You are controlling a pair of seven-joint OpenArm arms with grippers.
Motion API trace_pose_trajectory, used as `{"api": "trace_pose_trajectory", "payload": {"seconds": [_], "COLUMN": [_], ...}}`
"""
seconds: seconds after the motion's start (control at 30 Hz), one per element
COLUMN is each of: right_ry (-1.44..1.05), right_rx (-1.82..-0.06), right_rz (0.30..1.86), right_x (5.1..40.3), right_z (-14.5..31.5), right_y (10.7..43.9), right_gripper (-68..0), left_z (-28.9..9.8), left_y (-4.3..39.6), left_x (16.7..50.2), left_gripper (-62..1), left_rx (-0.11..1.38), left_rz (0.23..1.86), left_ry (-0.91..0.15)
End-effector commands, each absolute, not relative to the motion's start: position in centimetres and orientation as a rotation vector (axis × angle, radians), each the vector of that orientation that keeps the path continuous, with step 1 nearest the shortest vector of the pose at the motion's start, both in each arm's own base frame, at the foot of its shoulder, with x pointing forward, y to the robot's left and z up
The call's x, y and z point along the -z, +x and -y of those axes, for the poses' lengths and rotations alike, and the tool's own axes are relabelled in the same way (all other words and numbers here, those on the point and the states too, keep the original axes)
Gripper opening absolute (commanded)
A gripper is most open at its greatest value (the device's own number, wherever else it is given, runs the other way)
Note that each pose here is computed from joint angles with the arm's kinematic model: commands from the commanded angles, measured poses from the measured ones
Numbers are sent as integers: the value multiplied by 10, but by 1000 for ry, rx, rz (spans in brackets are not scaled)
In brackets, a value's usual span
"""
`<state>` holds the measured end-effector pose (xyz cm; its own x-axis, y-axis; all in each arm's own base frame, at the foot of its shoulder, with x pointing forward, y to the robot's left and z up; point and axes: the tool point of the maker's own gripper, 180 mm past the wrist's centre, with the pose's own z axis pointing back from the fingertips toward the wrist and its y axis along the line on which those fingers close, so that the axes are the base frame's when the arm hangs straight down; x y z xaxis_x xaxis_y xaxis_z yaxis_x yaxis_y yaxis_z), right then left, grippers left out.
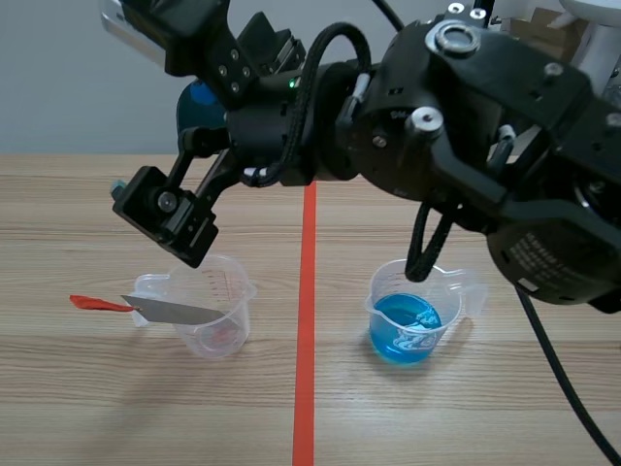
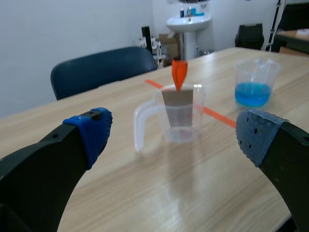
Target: Do the redox reaction experiment. return to the home posture
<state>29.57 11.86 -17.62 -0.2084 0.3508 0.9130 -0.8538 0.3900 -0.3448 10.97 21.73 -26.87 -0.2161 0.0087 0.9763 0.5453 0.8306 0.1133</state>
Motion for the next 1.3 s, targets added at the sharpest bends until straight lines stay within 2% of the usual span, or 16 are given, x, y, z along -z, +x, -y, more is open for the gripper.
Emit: {"api": "trace_pose_trajectory", "payload": {"seconds": [0.0,0.27,0.53,0.77,0.9,1.1,1.27], "right_ry": [484,473,313,230,202,89,-5], "right_rx": [-1167,-1036,-938,-833,-757,-699,-667], "right_rz": [1417,1573,1559,1579,1621,1609,1610], "right_x": [157,114,125,132,130,141,147], "right_z": [-106,-47,17,67,94,134,158], "right_y": [303,312,329,329,325,316,308], "right_gripper": [4,4,4,4,4,4,4], "left_z": [-219,-208,-155,-134,-122,-108,-112], "left_y": [121,161,166,168,162,149,142], "left_x": [256,215,172,155,150,150,157], "left_gripper": [-69,-69,-69,-69,-69,-69,-69], "left_rx": [525,582,657,612,653,681,662], "left_rz": [1747,1703,1717,1749,1772,1732,1691], "left_ry": [-425,-359,-424,-365,-320,-365,-336]}}
